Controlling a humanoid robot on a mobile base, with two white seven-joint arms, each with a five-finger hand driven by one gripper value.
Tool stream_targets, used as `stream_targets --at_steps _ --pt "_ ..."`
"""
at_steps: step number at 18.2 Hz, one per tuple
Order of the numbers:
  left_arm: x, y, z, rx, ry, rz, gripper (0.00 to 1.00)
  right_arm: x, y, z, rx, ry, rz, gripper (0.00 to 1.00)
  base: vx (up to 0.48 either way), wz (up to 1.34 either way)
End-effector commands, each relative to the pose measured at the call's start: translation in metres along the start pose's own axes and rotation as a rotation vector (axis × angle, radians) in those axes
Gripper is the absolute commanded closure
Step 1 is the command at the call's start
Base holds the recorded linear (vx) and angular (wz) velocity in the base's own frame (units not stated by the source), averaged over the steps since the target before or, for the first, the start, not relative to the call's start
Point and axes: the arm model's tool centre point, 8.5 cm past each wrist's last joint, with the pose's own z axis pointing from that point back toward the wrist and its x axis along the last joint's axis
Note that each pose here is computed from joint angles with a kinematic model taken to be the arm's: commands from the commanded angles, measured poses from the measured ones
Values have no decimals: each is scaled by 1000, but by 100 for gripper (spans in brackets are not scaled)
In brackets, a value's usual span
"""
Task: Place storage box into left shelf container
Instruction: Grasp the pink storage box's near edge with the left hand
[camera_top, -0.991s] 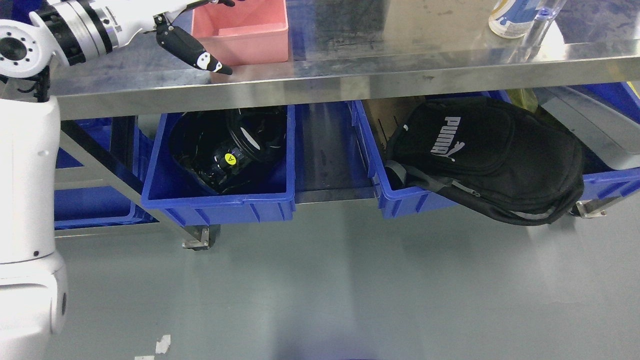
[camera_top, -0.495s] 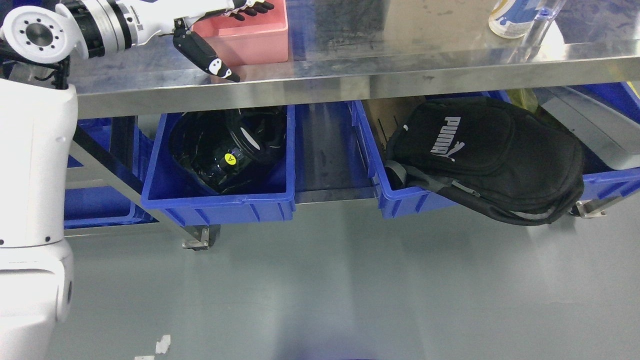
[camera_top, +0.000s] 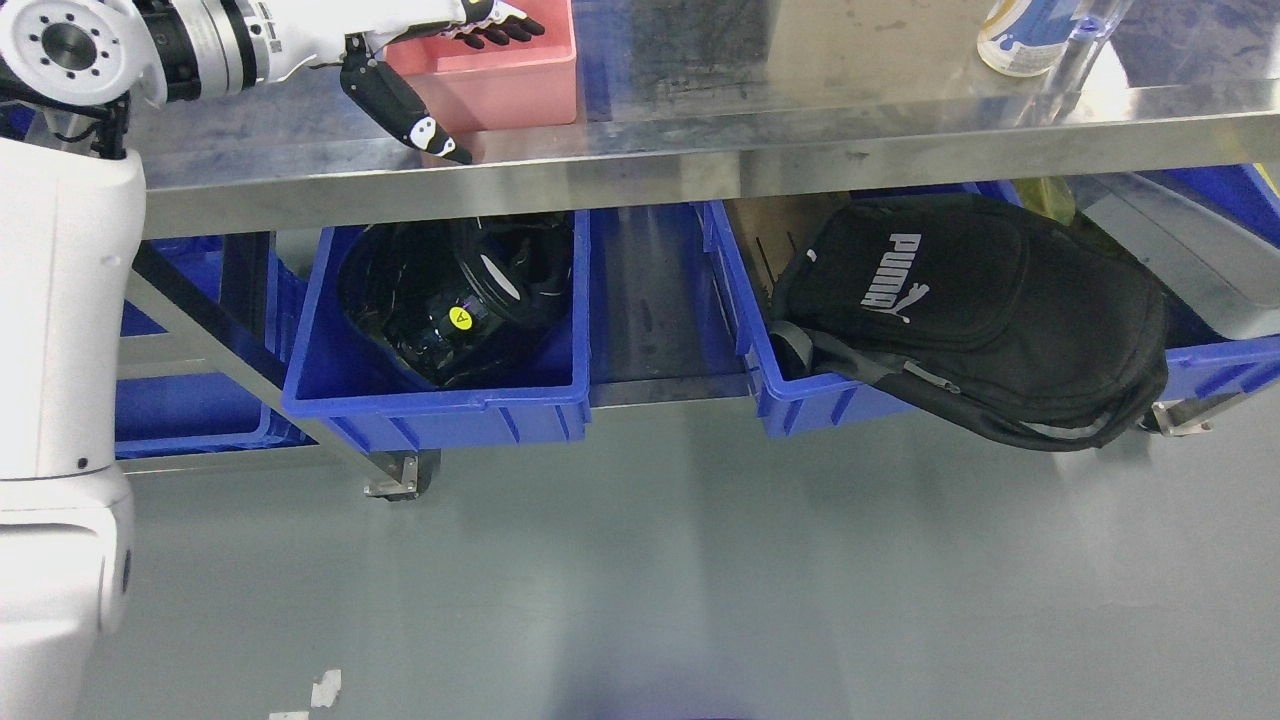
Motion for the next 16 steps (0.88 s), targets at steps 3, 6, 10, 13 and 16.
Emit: stream_targets --at_steps 3,6,10,13,16 --pt "-13 -10 2 -71 47 3 14 9 -11 -1 -17 -22 -21 0 0 0" --pt "-15 -23 -20 -118 50 29 25 9 -11 -1 -19 -22 -21 0 0 0" --pt "-10 -14 -21 -39 -33 101 63 9 -11 -1 -19 -22 -21 0 0 0" --pt "-8 -11 -15 -4 -103 125 89 9 -11 -1 -19 -22 -21 0 0 -5" --pt "-5 -7 -9 95 -252 192 100 9 -11 -1 -19 -22 -21 0 0 -5"
